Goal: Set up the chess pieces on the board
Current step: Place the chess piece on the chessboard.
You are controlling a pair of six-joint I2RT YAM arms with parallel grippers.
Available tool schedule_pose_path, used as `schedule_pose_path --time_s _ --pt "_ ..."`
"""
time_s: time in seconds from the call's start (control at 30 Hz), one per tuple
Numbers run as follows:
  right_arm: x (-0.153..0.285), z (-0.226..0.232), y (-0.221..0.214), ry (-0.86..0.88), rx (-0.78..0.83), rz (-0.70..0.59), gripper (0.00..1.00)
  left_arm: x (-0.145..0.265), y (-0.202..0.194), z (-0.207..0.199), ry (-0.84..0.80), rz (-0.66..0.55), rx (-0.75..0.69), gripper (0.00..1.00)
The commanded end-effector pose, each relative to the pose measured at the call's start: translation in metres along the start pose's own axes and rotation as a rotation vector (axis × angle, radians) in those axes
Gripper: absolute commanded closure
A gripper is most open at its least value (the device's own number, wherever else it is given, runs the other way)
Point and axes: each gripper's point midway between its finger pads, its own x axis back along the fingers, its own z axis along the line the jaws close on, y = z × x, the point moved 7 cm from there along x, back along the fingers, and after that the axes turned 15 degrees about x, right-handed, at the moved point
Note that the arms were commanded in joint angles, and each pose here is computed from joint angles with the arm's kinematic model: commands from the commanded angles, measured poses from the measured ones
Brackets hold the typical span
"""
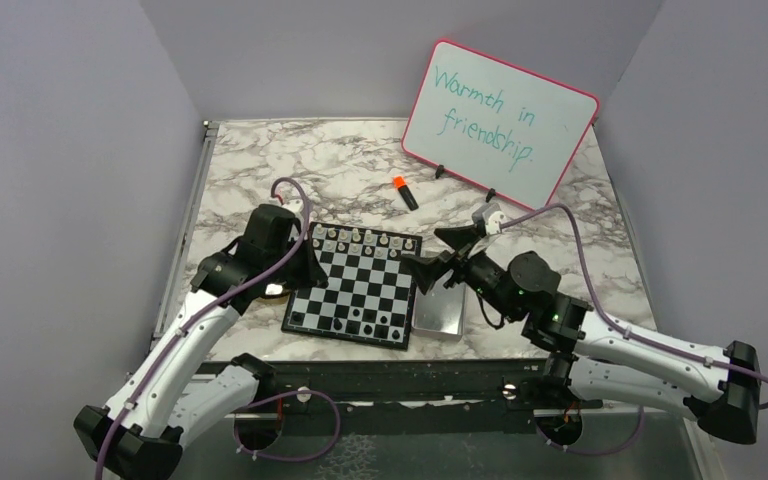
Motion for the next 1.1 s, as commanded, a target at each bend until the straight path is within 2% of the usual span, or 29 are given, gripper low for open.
schedule_pose_path --time_s 0.0,0.2,0.73,1.07 --pt "0.014 -0.016 -0.003 -0.085 0.063 0.022 0.0 -0.004 -0.02 0.024 0.129 -0.006 0.096 1.0" --pt "0.029 -0.022 -0.002 -0.101 0.064 -0.011 0.0 -0.01 -0.032 0.042 0.197 -0.049 0.178 1.0" --pt "0.049 -0.035 -0.005 -0.159 0.101 -0.051 0.0 -0.054 -0.058 0.053 0.227 0.031 0.287 1.0" --pt "0.059 -0.041 0.002 -0.18 0.118 -0.083 0.0 -0.064 -0.065 0.055 0.274 0.025 0.297 1.0"
